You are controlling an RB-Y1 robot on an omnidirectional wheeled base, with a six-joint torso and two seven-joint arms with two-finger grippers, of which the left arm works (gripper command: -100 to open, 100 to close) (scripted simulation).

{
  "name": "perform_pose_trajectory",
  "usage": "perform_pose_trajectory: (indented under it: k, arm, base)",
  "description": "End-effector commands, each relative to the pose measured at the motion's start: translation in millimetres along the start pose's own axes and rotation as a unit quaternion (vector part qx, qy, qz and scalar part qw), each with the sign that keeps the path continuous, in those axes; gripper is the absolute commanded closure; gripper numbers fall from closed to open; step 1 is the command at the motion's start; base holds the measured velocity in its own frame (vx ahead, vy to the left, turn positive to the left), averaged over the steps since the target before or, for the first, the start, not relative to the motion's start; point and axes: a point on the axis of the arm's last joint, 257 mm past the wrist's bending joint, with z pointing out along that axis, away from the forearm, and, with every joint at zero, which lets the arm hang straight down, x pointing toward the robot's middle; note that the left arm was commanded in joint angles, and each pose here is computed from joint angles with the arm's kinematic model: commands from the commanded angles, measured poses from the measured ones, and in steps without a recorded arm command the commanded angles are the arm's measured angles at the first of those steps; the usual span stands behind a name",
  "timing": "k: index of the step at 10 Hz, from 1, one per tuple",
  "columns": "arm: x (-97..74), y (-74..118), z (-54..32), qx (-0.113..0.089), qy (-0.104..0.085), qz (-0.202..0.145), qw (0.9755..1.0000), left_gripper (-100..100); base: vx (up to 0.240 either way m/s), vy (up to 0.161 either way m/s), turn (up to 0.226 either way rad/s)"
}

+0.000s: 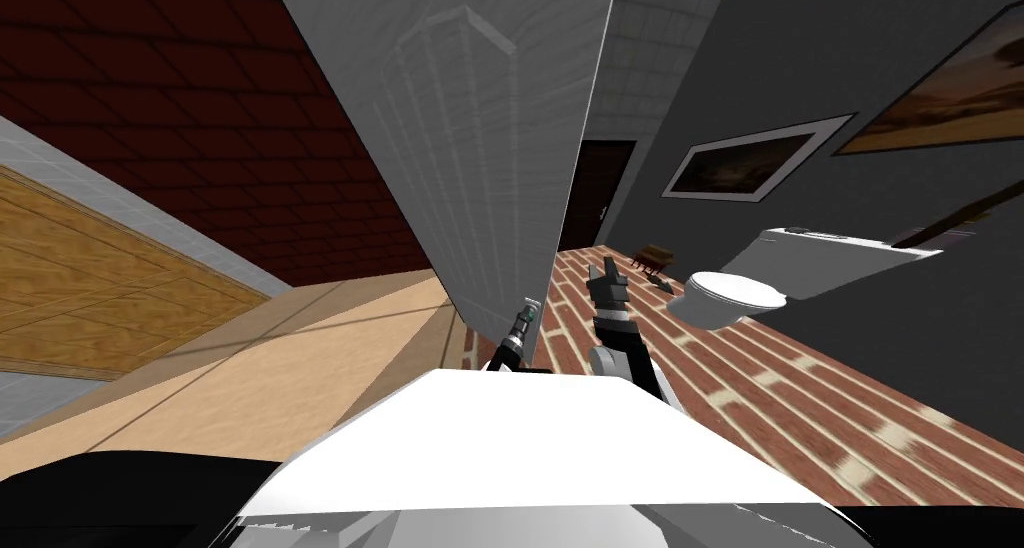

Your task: Push the door open

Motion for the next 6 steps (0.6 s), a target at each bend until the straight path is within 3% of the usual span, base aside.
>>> perform_pose_trajectory:
  k: [1,6]
  arm:
    - [-18.7,9.0,-3.9,-0.008,-0.009,0.011,0.9999,100]
    - [-51.7,8.9,-1.6,-0.008,-0.041,0.011,0.9991,100]
  base:
    - [0.15,-0.188,0.126]
    - [0.134,-0.205,0.105]
